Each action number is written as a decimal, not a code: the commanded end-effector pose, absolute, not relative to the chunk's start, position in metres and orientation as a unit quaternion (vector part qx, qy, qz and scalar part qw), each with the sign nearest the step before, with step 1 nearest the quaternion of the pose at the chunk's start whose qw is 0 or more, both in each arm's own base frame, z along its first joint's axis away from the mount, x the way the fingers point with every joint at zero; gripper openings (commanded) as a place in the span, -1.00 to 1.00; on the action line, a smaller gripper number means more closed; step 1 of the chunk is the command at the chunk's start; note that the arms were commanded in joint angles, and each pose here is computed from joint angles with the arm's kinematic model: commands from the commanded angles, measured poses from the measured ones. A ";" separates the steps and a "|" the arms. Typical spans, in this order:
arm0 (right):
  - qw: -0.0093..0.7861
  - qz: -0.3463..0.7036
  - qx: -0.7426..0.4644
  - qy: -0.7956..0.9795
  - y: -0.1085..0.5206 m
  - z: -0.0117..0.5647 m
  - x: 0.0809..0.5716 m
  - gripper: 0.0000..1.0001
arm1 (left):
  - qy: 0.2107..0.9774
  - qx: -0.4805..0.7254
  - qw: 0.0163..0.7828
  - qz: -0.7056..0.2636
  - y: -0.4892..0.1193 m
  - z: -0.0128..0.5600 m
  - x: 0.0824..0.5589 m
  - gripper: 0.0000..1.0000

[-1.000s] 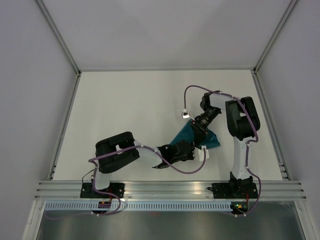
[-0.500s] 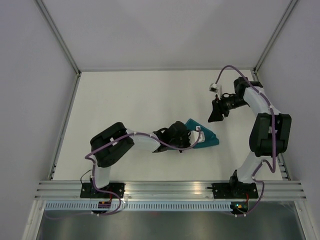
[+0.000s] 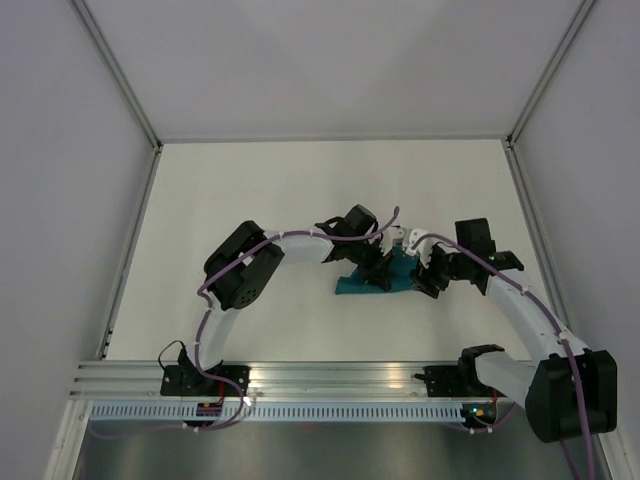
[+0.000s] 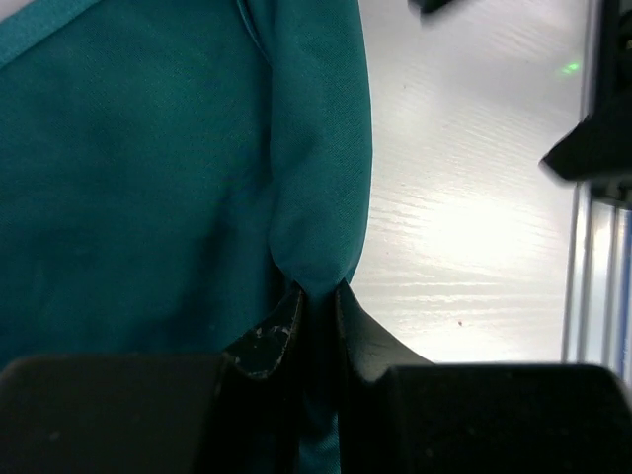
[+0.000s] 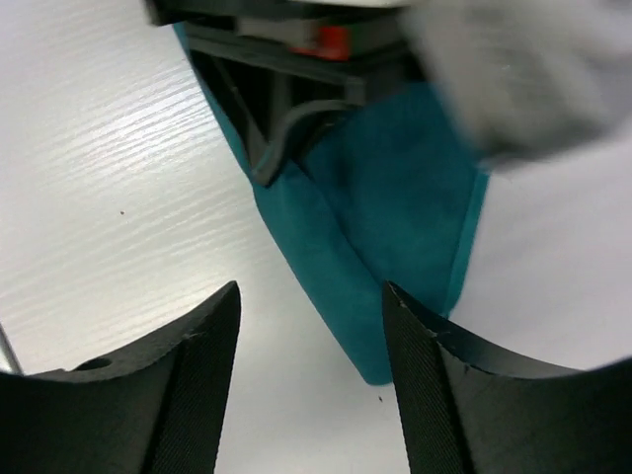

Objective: Fold the napkin, place the utensils inside, and roll it up
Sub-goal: Roll the napkin with the utensil

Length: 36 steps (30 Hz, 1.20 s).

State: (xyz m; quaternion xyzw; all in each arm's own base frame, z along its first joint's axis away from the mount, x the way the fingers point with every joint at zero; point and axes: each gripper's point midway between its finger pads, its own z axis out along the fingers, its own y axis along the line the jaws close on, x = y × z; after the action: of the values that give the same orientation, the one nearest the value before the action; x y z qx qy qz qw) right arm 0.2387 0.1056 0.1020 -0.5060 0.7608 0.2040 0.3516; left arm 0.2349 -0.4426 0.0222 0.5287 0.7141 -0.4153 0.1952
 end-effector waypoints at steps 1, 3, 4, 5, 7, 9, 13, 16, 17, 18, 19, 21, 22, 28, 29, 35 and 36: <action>0.412 0.103 -0.541 0.726 0.113 0.099 0.264 0.33 | 0.778 0.468 0.035 -0.418 -0.405 -0.018 0.201 -0.95; 0.408 0.105 -0.563 0.712 0.127 0.089 0.257 0.34 | 0.780 0.453 0.026 -0.431 -0.408 -0.015 0.205 -0.95; 0.401 0.100 -0.564 0.714 0.128 0.085 0.257 0.34 | 0.782 0.449 0.018 -0.432 -0.408 -0.015 0.204 -0.95; 0.391 0.104 -0.575 0.711 0.135 0.076 0.254 0.34 | 0.784 0.443 0.012 -0.435 -0.408 -0.016 0.205 -0.95; 0.386 0.098 -0.581 0.710 0.139 0.068 0.254 0.34 | 0.783 0.441 0.010 -0.439 -0.411 -0.013 0.207 -0.95; 0.382 0.082 -0.591 0.706 0.143 0.058 0.255 0.34 | 0.786 0.438 0.001 -0.437 -0.410 -0.015 0.206 -0.95; 0.365 0.076 -0.608 0.701 0.154 0.043 0.250 0.34 | 0.790 0.432 -0.010 -0.435 -0.410 -0.018 0.205 -0.95; 0.355 0.075 -0.617 0.699 0.159 0.035 0.246 0.33 | 0.790 0.431 -0.012 -0.435 -0.411 -0.019 0.205 -0.95; 0.353 0.076 -0.620 0.697 0.162 0.034 0.245 0.33 | 0.791 0.430 -0.013 -0.435 -0.411 -0.020 0.205 -0.95; 0.351 0.076 -0.619 0.698 0.162 0.032 0.245 0.32 | 0.792 0.429 -0.014 -0.435 -0.411 -0.019 0.205 -0.95; 0.350 0.076 -0.619 0.698 0.163 0.031 0.245 0.32 | 0.791 0.429 -0.014 -0.435 -0.411 -0.020 0.205 -0.94; 0.342 0.079 -0.620 0.701 0.164 0.026 0.243 0.21 | 0.792 0.430 -0.012 -0.433 -0.410 -0.019 0.206 -0.89; 0.339 0.080 -0.621 0.702 0.164 0.025 0.243 0.16 | 0.791 0.432 -0.009 -0.433 -0.410 -0.017 0.207 -0.85; 0.306 0.085 -0.628 0.710 0.159 0.011 0.234 -0.40 | 0.804 0.416 0.055 -0.421 -0.413 0.002 0.234 -0.41; 0.304 0.085 -0.629 0.710 0.158 0.011 0.233 -0.42 | 0.803 0.414 0.076 -0.423 -0.413 0.014 0.240 -0.37; 0.262 0.118 -0.641 0.712 0.160 0.009 0.219 -0.53 | 0.807 0.357 0.189 -0.430 -0.405 0.070 0.295 -0.18; 0.254 0.123 -0.644 0.711 0.159 0.008 0.214 -0.53 | 0.803 0.354 0.203 -0.435 -0.406 0.081 0.300 -0.17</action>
State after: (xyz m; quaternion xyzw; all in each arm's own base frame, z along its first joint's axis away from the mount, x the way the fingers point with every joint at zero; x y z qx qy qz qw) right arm 0.2307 0.1662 0.0158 -0.6346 0.7024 0.1069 0.3042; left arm 0.2551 -0.4078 0.0328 0.3972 0.7975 -0.4410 0.1086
